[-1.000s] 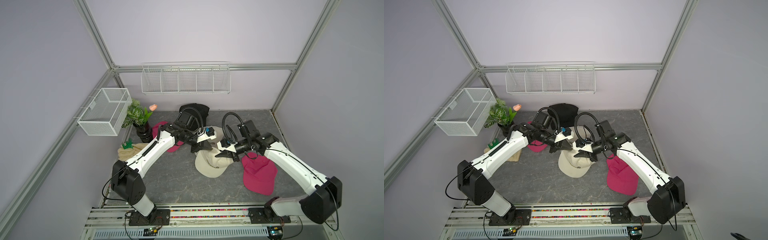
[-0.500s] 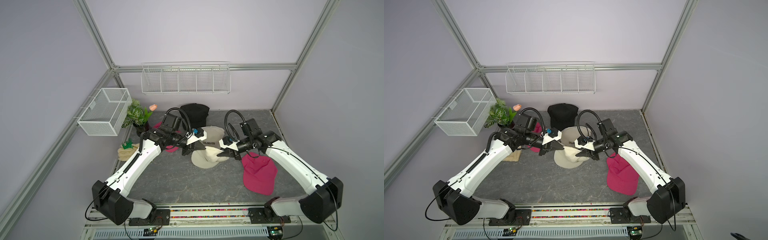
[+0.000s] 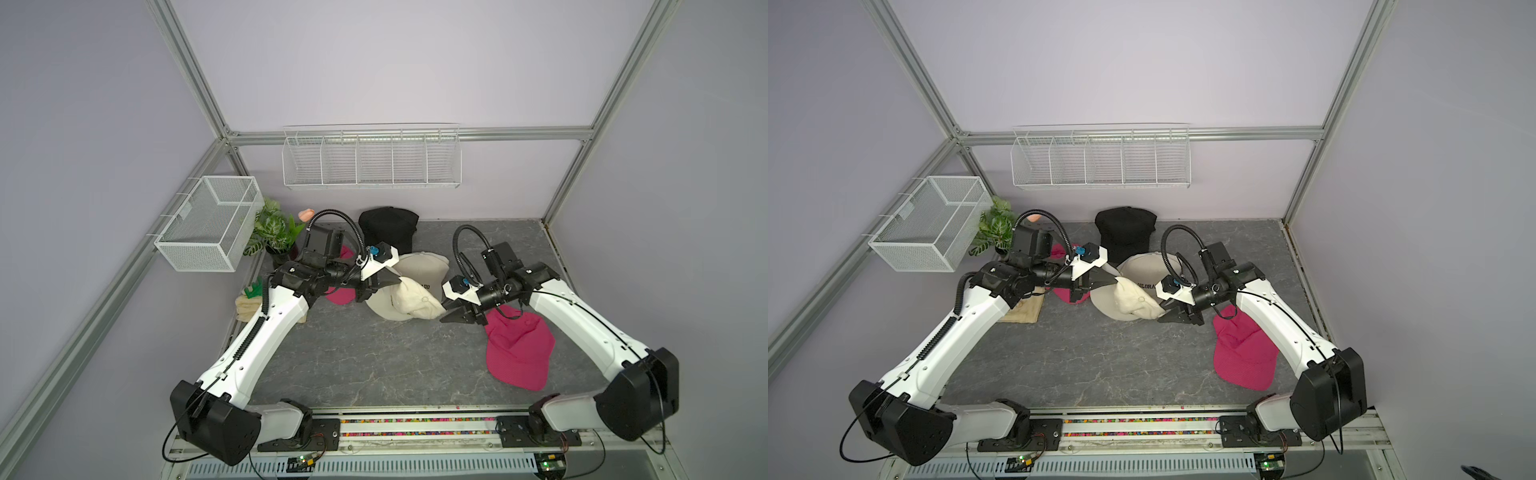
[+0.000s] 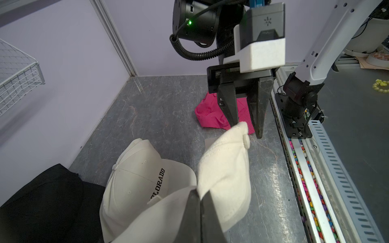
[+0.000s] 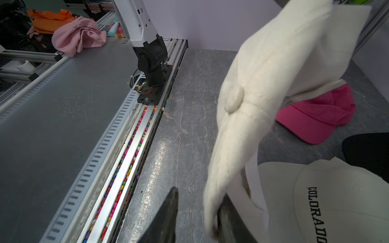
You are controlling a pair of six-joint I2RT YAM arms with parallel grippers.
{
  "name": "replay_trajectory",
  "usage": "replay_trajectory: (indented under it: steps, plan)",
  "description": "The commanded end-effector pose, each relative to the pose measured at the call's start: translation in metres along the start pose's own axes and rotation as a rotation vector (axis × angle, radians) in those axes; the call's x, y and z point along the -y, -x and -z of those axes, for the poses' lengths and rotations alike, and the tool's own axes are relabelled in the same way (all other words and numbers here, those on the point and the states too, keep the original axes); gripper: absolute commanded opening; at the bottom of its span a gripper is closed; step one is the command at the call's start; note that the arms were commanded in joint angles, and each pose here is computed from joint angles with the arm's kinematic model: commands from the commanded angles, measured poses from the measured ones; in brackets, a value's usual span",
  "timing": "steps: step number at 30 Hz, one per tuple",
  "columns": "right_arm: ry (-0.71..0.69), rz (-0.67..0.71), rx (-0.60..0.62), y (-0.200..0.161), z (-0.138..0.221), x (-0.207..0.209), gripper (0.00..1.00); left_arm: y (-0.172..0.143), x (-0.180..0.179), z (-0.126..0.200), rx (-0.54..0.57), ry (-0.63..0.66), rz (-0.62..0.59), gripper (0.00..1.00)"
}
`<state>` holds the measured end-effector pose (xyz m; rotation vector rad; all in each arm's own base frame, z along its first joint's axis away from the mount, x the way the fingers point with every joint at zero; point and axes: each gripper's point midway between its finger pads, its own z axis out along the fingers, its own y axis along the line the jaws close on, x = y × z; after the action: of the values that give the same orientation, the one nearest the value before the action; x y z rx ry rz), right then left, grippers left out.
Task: Stack the baseball caps by color
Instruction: Pick up the baseball cap at the corner of the board.
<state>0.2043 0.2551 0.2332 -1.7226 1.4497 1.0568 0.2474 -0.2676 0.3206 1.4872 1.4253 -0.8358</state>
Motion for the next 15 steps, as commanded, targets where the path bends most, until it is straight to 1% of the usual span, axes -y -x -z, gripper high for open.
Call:
replay_trajectory:
  steps: [1, 10, 15]
  plan:
    - [0.018, -0.017, 0.015, -0.008, -0.001, -0.003, 0.35, 0.01, 0.004, 0.007, 0.05, -0.014, -0.018, 0.0]
    - [-0.023, -0.03, -0.016, -0.023, -0.002, 0.011, 0.36, 0.012, 0.006, 0.012, 0.071, -0.027, -0.017, 0.0]
    - [-0.023, -0.038, -0.015, -0.024, -0.004, 0.015, 0.33, 0.011, 0.005, 0.012, 0.074, -0.026, -0.016, 0.0]
